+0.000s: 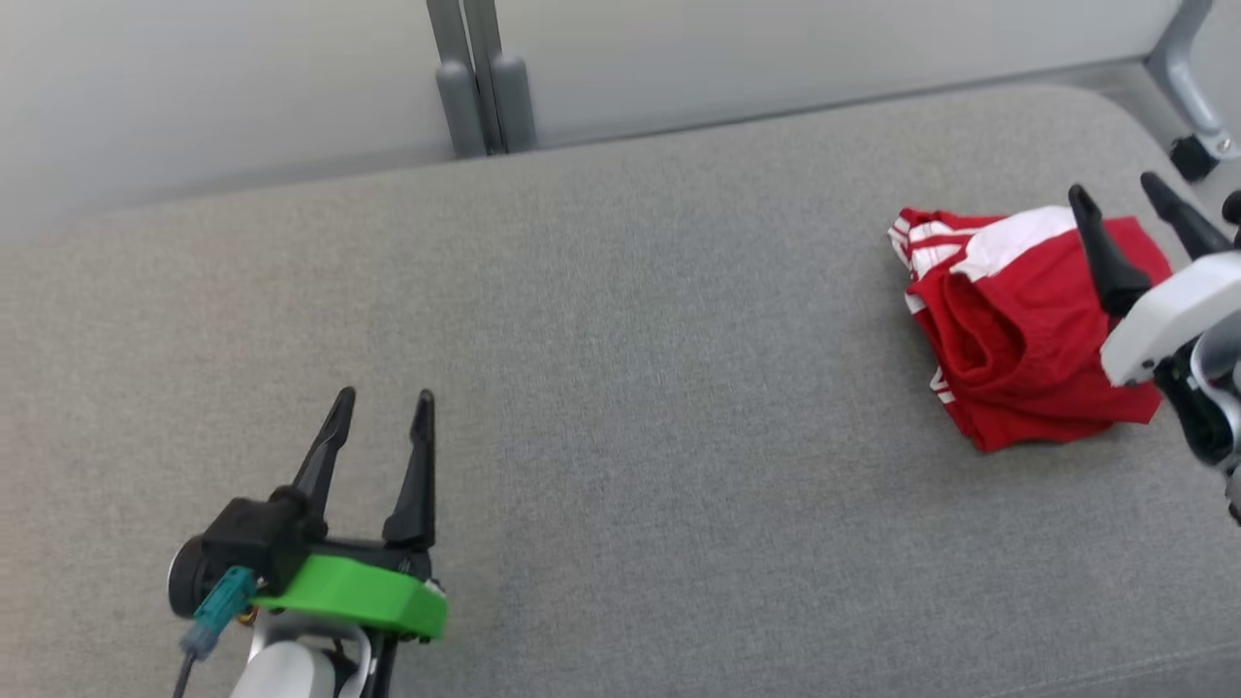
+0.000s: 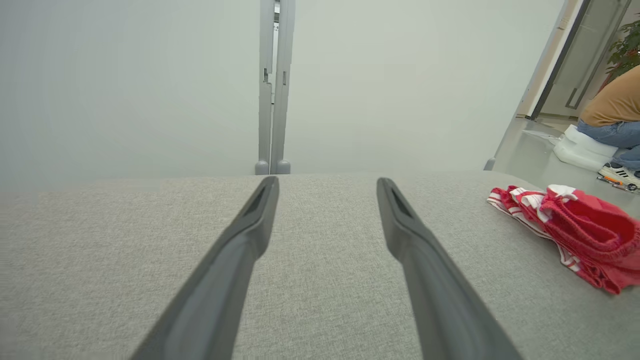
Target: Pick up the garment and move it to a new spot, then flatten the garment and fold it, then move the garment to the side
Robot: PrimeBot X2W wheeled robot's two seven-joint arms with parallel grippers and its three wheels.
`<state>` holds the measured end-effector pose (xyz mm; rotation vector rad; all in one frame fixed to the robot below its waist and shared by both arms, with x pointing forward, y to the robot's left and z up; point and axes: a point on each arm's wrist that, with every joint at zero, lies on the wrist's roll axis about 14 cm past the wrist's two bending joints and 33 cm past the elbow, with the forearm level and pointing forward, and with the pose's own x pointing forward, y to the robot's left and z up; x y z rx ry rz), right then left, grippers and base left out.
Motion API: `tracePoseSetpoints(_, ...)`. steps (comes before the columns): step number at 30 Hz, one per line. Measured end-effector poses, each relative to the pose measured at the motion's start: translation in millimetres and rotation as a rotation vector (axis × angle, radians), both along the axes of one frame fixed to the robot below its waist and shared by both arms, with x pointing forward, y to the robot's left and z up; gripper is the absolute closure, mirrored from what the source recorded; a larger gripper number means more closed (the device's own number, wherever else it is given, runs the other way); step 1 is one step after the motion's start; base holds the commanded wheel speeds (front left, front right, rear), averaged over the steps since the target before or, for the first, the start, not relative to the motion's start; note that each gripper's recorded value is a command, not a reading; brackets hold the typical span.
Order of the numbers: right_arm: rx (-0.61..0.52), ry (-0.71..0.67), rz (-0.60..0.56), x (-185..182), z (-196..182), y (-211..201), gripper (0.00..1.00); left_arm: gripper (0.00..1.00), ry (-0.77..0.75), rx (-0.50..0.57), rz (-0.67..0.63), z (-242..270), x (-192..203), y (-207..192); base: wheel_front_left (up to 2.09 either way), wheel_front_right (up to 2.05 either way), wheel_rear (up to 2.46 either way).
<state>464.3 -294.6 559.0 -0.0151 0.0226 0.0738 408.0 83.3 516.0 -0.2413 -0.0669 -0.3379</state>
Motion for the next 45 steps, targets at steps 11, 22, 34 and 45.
tracePoseSetpoints(11, 0.144, -0.161, 0.032, -61.9, 12.4, 37.6, 0.0, 0.0, -0.025, -0.04, 0.156, 17.0, -29.9, 46.1, 0.0, 0.0, 0.0)
tracePoseSetpoints(22, 0.192, -0.181, 0.031, -99.2, -9.7, 68.7, 0.0, 0.0, 0.016, 0.003, 0.235, -3.7, -47.6, 74.1, 0.0, 0.0, 0.0)
tracePoseSetpoints(34, 0.195, -0.181, 0.075, -101.4, -10.7, 88.2, 0.0, 0.0, 0.024, 0.022, 0.251, -11.0, -55.2, 82.6, 0.0, 0.0, 0.0)
tracePoseSetpoints(45, 0.197, -0.172, 0.101, -99.6, -12.6, 97.5, 0.0, 0.0, 0.027, 0.025, 0.258, -13.7, -56.7, 84.5, 0.0, 0.0, 0.0)
